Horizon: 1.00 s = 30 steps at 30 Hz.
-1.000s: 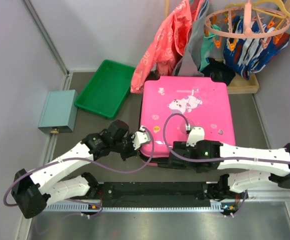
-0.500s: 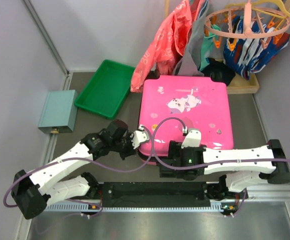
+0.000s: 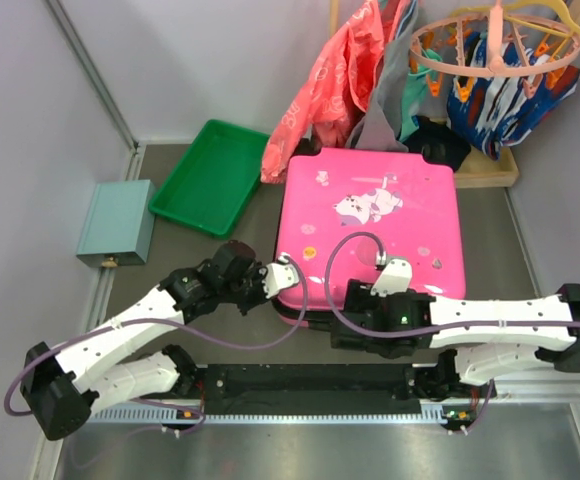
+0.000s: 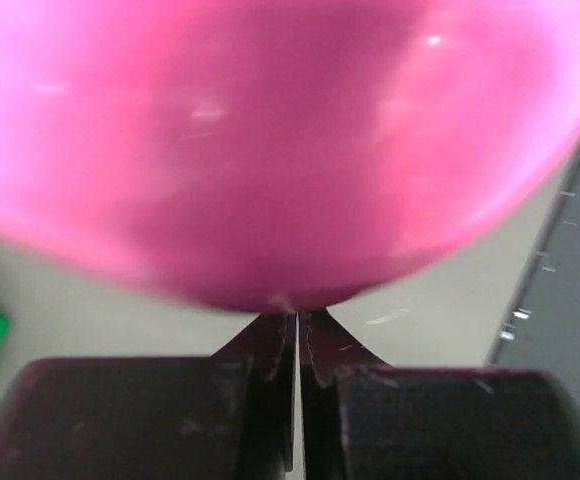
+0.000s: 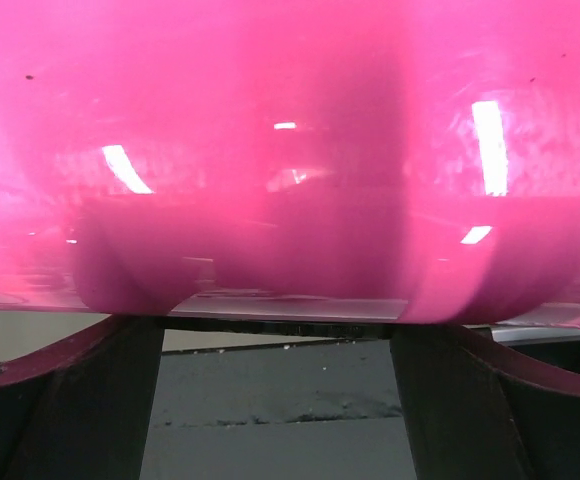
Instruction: Open, take out, and arrange the luggage
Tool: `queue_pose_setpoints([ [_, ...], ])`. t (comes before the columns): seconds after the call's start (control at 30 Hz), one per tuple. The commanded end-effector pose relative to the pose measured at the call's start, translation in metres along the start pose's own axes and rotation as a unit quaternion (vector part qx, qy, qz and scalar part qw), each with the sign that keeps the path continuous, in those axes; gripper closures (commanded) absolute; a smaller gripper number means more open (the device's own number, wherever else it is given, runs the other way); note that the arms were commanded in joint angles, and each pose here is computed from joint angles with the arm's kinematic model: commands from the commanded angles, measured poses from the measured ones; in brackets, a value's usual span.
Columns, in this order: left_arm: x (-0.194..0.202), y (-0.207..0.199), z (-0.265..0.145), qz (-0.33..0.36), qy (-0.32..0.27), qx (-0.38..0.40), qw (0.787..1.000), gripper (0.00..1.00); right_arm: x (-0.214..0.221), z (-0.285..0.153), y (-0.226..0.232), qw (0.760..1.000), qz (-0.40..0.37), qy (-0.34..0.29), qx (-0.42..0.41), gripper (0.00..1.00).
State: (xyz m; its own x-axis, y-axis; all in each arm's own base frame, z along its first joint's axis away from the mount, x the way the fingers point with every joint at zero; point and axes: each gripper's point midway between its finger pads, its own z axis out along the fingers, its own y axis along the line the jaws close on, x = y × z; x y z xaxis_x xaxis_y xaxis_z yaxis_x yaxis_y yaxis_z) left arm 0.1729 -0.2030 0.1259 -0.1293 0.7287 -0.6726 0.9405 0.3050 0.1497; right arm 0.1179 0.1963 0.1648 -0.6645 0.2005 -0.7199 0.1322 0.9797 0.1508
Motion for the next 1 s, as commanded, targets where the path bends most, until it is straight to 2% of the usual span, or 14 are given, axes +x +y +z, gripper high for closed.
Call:
queue_pose_setpoints([
  [0.0, -0.085, 0.085, -0.028, 0.061, -0.132, -0.176, 0.973, 1.0, -0.085, 0.008, -0.082, 0.98, -0.01, -0.176, 0.095, 1.0],
  [0.1, -0.085, 0.107, -0.032, 0.061, -0.135, -0.204, 0.968, 1.0, -0.087, 0.007, -0.09, 0.98, -0.012, -0.176, 0.094, 1.0],
  [0.23, -0.074, 0.146, -0.039, 0.027, -0.155, -0.203, 0.966, 1.0, -0.087, 0.007, -0.097, 0.979, -0.015, -0.178, 0.094, 1.0],
  [0.33, -0.079, 0.163, -0.034, 0.044, -0.169, -0.21, 0.962, 1.0, -0.087, 0.007, -0.101, 0.979, -0.017, -0.18, 0.093, 1.0],
  [0.67, -0.114, 0.219, 0.023, 0.031, -0.2, -0.202, 0.958, 1.0, -0.091, 0.003, -0.108, 0.979, -0.035, -0.18, 0.089, 1.0],
  [0.97, -0.13, 0.282, 0.079, 0.001, -0.191, -0.191, 0.963, 1.0, -0.091, 0.0, -0.121, 0.982, -0.046, -0.176, 0.056, 1.0],
])
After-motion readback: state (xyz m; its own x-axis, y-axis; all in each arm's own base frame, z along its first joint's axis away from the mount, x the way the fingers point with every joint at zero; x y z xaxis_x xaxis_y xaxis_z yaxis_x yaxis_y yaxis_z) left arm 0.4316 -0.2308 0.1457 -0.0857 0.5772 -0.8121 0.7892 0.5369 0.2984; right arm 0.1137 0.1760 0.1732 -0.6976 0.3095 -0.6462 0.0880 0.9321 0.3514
